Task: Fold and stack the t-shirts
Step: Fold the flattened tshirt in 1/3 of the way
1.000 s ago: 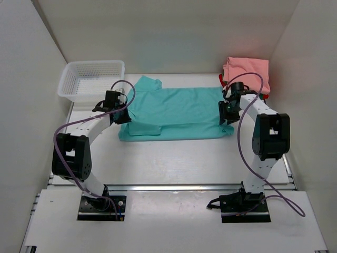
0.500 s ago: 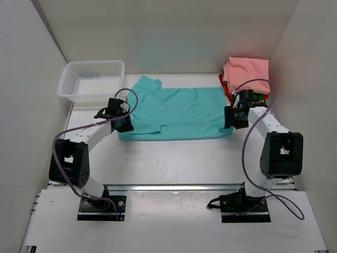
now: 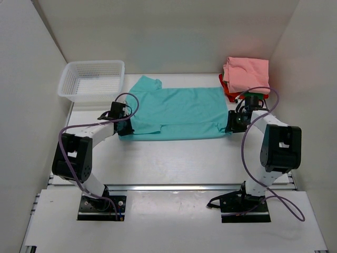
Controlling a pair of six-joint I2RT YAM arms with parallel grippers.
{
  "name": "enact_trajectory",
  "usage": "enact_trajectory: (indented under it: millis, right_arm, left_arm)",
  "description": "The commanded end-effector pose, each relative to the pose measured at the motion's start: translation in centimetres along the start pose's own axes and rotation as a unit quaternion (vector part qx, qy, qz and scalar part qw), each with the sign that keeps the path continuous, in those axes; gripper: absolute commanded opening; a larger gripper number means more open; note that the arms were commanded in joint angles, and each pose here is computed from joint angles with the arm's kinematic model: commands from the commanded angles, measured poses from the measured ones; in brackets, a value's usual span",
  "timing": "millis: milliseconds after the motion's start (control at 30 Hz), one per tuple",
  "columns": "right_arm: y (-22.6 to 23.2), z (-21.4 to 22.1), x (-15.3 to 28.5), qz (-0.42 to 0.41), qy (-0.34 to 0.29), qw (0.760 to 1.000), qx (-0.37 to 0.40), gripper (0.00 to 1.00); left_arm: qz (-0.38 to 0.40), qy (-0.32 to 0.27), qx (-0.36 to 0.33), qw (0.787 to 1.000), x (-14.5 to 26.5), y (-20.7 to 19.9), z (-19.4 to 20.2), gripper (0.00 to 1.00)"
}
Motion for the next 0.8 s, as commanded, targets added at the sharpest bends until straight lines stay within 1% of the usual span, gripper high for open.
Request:
enact_trajectory:
  millis: [0, 33, 67, 133, 233, 300, 333, 367, 400, 433, 467, 500, 533, 567, 600, 633, 700, 767]
  right_arm:
    - [0.7, -1.5, -0.6, -0.048, -0.013, 0.999, 0.004, 0.33]
    - [0.8, -1.4, -0.7, -0.057, -0.007, 0.998, 0.001, 0.11]
    - [0.8, -0.8, -0.6, -0.064, 0.012, 0.998, -0.013, 0.00]
    - [0.9, -0.5, -0.2, -0.071, 0.017, 0.997, -0.014, 0.00]
    - [1.0, 0.0, 1.7, -0.087, 0.035, 0.996, -0.014, 0.00]
    - [1.8, -0.3, 3.0, -0.132, 0.049, 0.990, -0.010, 0.00]
    - [1.6, -1.0, 3.6, -0.141, 0.047, 0.989, -0.003, 0.00]
    - [2.0, -0.9, 4.2, -0.167, 0.067, 0.984, -0.014, 0.00]
    - [1.9, -0.3, 4.6, -0.172, 0.090, 0.980, -0.035, 0.00]
    - [1.6, -0.6, 4.6, -0.165, 0.099, 0.980, -0.046, 0.00]
    - [0.9, -0.4, 4.8, -0.135, 0.121, 0.982, -0.050, 0.00]
    - [0.1, 0.0, 5.0, -0.088, 0.138, 0.985, -0.063, 0.00]
    - [-0.7, -0.3, 5.3, -0.039, 0.131, 0.988, -0.075, 0.30]
    - [-1.1, -0.1, 5.5, -0.020, 0.132, 0.988, -0.072, 0.41]
    - [-1.4, -0.6, 5.6, -0.007, 0.118, 0.991, -0.070, 0.59]
    - [-1.5, -0.6, 6.2, 0.005, 0.111, 0.991, -0.069, 0.67]
    - [-1.5, -0.6, 6.3, 0.023, 0.107, 0.992, -0.069, 0.71]
    - [-1.1, -0.4, 6.6, 0.031, 0.104, 0.992, -0.067, 0.72]
  left_arm:
    - [-0.002, -0.022, 0.011, 1.000, -0.5, 0.0, -0.9, 0.12]
    - [-0.007, -0.024, 0.008, 1.000, -0.7, 0.3, -1.3, 0.12]
    - [-0.013, -0.014, 0.009, 1.000, -1.2, 0.5, -1.0, 0.10]
    - [-0.018, -0.018, 0.005, 1.000, -1.4, 0.6, -1.3, 0.07]
    - [-0.025, 0.004, -0.007, 1.000, -2.3, 0.8, -1.0, 0.00]
    - [-0.029, 0.013, -0.011, 0.999, -2.5, 0.9, -1.0, 0.00]
    - [-0.028, 0.012, -0.010, 0.999, -2.5, 1.1, -1.4, 0.00]
    - [-0.043, 0.012, -0.011, 0.999, -2.6, 1.5, -1.0, 0.00]
    - [-0.044, 0.009, -0.010, 0.999, -2.6, 1.4, -1.3, 0.00]
    - [-0.049, 0.006, -0.008, 0.999, -2.4, 1.8, -1.3, 0.00]
    - [-0.048, 0.006, -0.009, 0.999, -2.4, 1.8, -1.2, 0.00]
    - [-0.049, 0.001, -0.007, 0.999, -2.2, 1.8, -1.4, 0.00]
    - [-0.049, 0.004, -0.008, 0.999, -2.0, 2.1, -1.2, 0.00]
    - [-0.049, 0.002, -0.006, 0.999, -1.9, 2.2, -1.4, 0.00]
    - [-0.047, -0.005, -0.010, 0.999, -1.5, 2.0, -1.6, 0.00]
    - [-0.044, -0.001, -0.009, 0.999, -1.3, 2.1, -1.4, 0.00]
    - [-0.038, -0.009, -0.012, 0.999, -0.7, 1.8, -1.9, 0.00]
    - [-0.032, -0.024, -0.009, 0.999, 0.2, 1.4, -2.7, 0.00]
Point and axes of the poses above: each gripper's point midway between its finger pads, its own x axis back along the fingers, its own y axis along the line the jaws close on, z = x × y, the point moved 5 cm from there along x, back along the fingers, and after that the axes turned 3 degrees about -x, right-handed, at the moved point
